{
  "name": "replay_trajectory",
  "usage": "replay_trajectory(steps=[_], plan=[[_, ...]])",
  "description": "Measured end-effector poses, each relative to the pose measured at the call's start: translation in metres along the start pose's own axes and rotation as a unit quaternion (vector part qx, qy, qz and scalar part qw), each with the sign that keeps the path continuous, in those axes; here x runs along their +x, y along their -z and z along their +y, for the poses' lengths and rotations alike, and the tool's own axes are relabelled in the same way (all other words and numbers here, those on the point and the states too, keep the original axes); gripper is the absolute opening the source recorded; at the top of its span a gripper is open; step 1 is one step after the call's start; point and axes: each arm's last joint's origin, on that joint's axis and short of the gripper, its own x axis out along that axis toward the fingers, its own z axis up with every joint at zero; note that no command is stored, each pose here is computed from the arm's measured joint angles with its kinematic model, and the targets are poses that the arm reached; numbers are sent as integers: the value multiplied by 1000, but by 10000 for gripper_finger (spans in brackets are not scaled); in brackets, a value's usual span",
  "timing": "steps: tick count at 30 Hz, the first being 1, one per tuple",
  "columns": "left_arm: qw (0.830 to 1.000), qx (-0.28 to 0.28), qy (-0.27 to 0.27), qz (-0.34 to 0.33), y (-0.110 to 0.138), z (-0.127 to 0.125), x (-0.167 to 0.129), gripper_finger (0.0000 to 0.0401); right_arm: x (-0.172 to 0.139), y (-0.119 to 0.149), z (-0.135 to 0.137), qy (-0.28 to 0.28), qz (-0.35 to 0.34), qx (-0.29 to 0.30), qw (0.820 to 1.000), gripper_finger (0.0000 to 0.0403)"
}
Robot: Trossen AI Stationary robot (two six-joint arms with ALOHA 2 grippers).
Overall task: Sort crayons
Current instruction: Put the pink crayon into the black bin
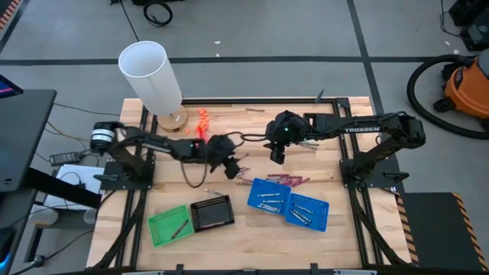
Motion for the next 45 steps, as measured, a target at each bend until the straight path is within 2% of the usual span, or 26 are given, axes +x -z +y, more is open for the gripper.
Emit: replay_trajectory(steps=[6,9,12,19,24,35,41,45], plan=[[998,34,-41,26,-3,11,34,181,0,0,0,0,2,21,1000,146],[997,36,-48,44,3,14,46,181,-3,5,-1,23,22,29,999,146],[997,37,-44,50,7,14,51,181,-13,7,-5,47,28,39,998,146],[996,40,-43,60,16,14,62,180,-41,5,-8,65,-10,36,997,146],[995,41,-37,79,23,14,68,155,-55,4,-9,77,-34,43,995,146],[996,31,-23,86,18,12,59,17,-58,4,-9,73,-40,43,996,146],[994,10,-5,111,9,1,47,21,-58,4,-9,73,-41,43,996,146],[995,20,11,96,-1,-12,30,24,-58,3,-8,73,-44,42,996,146]])
